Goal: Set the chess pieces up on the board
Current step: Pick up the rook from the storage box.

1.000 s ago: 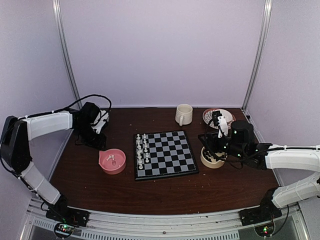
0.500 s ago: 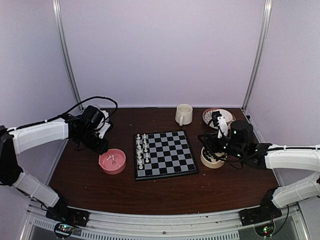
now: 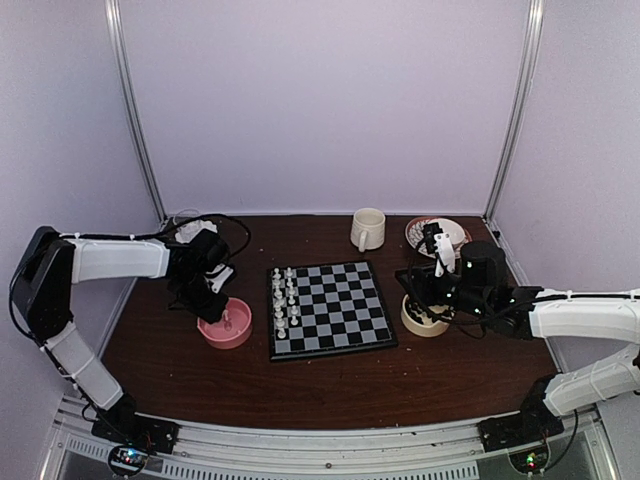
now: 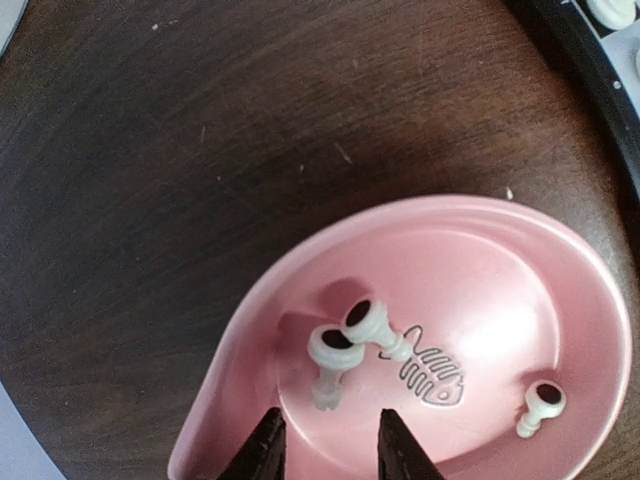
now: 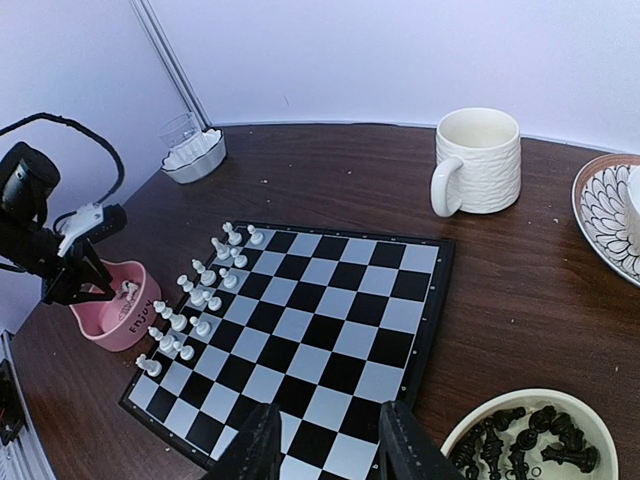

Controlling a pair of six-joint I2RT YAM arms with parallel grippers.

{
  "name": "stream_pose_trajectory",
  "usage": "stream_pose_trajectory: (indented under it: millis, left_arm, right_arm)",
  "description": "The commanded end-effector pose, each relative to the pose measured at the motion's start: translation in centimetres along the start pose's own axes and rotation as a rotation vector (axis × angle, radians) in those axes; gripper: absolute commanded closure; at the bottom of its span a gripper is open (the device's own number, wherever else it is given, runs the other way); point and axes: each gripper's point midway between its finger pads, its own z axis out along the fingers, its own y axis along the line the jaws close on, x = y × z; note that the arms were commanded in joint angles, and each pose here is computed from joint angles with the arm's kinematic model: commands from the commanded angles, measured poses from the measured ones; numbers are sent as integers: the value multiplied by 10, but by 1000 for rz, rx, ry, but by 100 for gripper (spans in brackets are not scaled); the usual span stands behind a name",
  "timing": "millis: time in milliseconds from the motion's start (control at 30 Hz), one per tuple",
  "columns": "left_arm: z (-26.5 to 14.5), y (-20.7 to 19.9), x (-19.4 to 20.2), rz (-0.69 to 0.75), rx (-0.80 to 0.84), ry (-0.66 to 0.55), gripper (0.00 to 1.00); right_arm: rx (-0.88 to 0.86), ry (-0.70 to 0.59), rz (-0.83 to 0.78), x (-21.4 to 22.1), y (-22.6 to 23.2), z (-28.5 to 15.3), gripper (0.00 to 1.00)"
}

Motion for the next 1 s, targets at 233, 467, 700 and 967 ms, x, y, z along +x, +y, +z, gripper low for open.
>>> stream_pose_trajectory:
  millis: [233, 467, 700, 967]
  left_arm:
    - [19, 5, -20, 2, -58, 6, 64]
    - [29, 3, -21, 12, -58, 36, 70]
    - [25, 4, -19, 4, -60, 48, 86]
    - [-1, -1, -21, -39, -8, -18, 87]
  right_arm:
    - [0, -2, 5, -3, -1, 2, 64]
    - [-2, 2, 3, -2, 0, 3, 64]
    - [-3, 2, 3, -3, 0, 3, 64]
    - [-13, -1, 5, -4, 2, 2, 64]
